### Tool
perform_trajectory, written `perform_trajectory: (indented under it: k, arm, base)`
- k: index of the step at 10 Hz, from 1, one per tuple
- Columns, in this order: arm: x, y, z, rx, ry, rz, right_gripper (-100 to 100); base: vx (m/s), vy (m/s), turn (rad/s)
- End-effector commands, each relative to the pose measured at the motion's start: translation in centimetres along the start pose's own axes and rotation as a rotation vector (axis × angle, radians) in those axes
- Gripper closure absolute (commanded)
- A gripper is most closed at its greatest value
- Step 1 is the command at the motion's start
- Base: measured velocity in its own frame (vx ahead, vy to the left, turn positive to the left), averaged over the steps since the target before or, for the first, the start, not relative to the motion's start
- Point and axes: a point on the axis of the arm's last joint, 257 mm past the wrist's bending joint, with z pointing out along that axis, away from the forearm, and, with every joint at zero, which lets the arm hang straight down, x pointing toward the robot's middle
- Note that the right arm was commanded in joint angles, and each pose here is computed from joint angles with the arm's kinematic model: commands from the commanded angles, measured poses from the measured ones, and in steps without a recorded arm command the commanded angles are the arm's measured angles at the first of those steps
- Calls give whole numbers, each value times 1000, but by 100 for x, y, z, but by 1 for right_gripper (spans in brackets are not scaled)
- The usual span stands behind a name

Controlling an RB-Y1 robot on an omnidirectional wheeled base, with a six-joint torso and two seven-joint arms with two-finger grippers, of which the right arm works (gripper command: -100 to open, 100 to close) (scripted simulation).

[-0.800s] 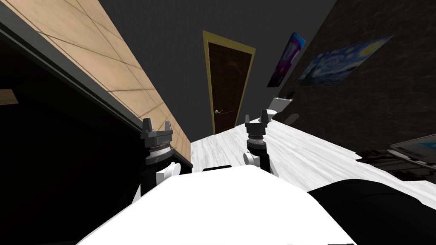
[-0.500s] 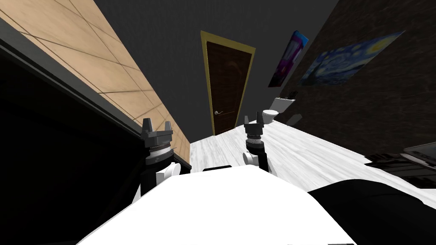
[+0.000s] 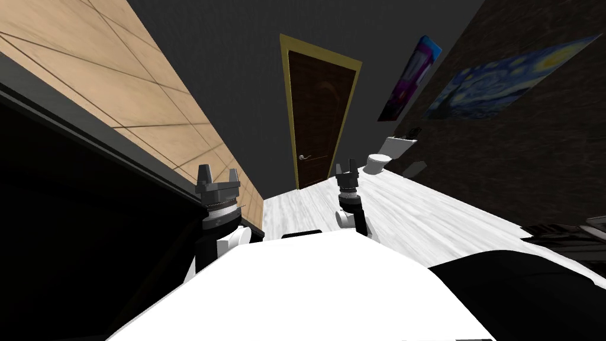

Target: Pull the door open

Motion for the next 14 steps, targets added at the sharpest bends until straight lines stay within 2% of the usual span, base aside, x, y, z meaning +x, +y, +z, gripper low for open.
perform_trajectory:
  k: [1,4,5,7,8,14]
  arm:
    - [0,-142,-25,22,5,-1,-100]
    - [-7,-431,-65,64,16,-5,-100]
    - [-8,-446,-72,68,16,-5,-100]
    - [-18,-638,-98,95,23,-8,-100]
    - [-20,-664,-110,101,22,-8,-100]
    - [-71,-1217,-216,186,36,-20,-100]
  base:
    - [80,-49,45]
    - [97,-57,69]
    - [59,-24,19]
    - [64,-23,60]
    - [57,-23,28]
    - [71,-30,63]
